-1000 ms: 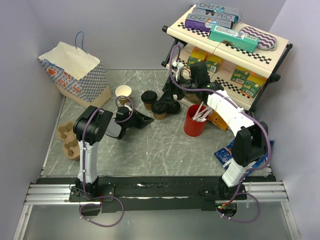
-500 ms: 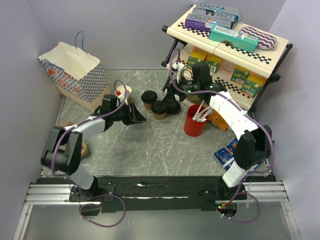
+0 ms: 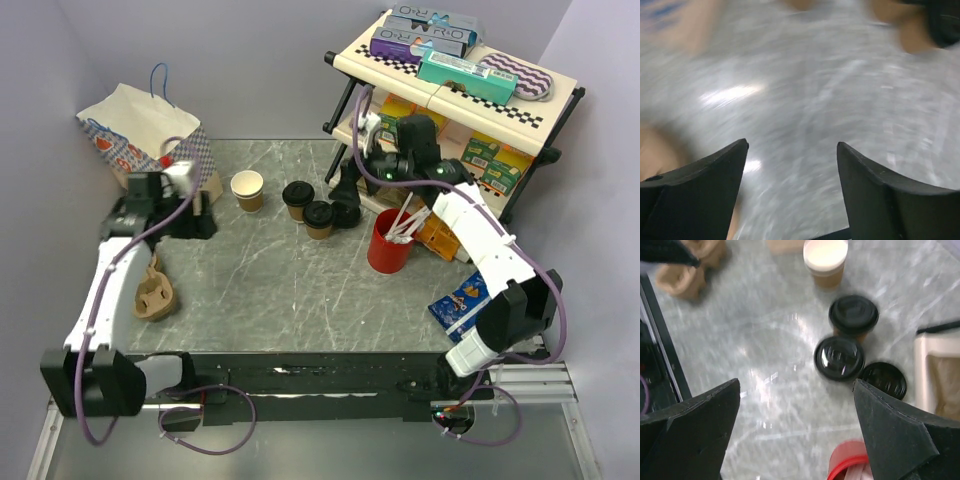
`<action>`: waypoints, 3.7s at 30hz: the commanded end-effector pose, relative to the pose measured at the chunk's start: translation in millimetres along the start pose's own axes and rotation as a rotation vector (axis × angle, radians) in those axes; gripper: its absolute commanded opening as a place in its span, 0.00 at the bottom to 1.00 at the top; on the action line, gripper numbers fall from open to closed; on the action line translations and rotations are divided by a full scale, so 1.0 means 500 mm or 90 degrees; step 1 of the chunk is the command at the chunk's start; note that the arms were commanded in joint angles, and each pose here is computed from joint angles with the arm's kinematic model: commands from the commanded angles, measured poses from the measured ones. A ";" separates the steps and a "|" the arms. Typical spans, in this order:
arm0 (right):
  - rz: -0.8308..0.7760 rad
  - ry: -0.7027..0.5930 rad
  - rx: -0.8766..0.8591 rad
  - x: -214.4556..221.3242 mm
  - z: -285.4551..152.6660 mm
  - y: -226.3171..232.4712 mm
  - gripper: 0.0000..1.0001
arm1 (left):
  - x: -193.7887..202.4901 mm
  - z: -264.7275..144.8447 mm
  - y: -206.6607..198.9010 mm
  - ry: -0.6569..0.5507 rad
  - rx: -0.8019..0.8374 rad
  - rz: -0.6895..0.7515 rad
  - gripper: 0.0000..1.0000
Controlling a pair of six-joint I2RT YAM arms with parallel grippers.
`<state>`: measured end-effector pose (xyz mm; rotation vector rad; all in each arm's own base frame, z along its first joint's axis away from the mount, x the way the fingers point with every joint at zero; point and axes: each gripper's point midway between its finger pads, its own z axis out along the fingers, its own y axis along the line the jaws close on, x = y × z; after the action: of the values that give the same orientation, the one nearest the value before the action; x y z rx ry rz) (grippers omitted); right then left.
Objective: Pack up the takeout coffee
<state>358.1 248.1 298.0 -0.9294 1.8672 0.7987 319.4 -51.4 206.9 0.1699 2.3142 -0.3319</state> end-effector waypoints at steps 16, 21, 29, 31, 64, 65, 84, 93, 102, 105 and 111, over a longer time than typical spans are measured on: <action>0.182 -0.262 -0.016 -0.408 -0.110 0.027 1.00 | -0.055 -0.105 0.185 -0.086 -0.114 -0.261 0.73; 0.259 -0.394 -0.125 -0.521 -0.238 0.020 1.00 | -0.032 -0.089 0.201 -0.059 -0.132 -0.267 0.73; 0.312 -0.495 -0.124 -0.615 -0.338 0.054 1.00 | 0.047 -0.082 0.238 0.018 -0.209 -0.264 0.75; 0.322 -0.515 -0.101 -0.624 -0.359 0.057 1.00 | 0.051 -0.089 0.229 0.006 -0.206 -0.256 0.75; 0.068 0.021 0.059 -0.072 -0.050 0.015 1.00 | 0.125 -0.130 0.245 0.085 -0.279 -0.211 0.73; 0.042 0.012 0.060 -0.078 -0.058 0.035 1.00 | 0.116 -0.138 0.255 0.090 -0.297 -0.210 0.73; 0.072 0.021 -0.028 -0.066 -0.005 0.142 1.00 | 0.195 -0.138 0.336 0.286 -0.313 -0.278 0.66; 0.074 0.027 -0.029 -0.063 0.003 0.140 1.00 | 0.214 -0.091 0.356 0.314 -0.299 -0.300 0.65; 0.090 0.036 -0.039 -0.057 0.024 0.136 1.00 | 0.215 -0.058 0.388 0.331 -0.303 -0.302 0.61; 0.092 0.039 -0.041 -0.056 0.029 0.135 1.00 | 0.219 -0.050 0.390 0.337 -0.297 -0.309 0.60; 0.097 0.048 -0.038 -0.051 0.040 0.127 1.00 | 0.234 -0.039 0.393 0.356 -0.292 -0.315 0.58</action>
<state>319.3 295.7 304.3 -0.8654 2.0670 0.9059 261.8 140.5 94.4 -0.6045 2.9206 0.0261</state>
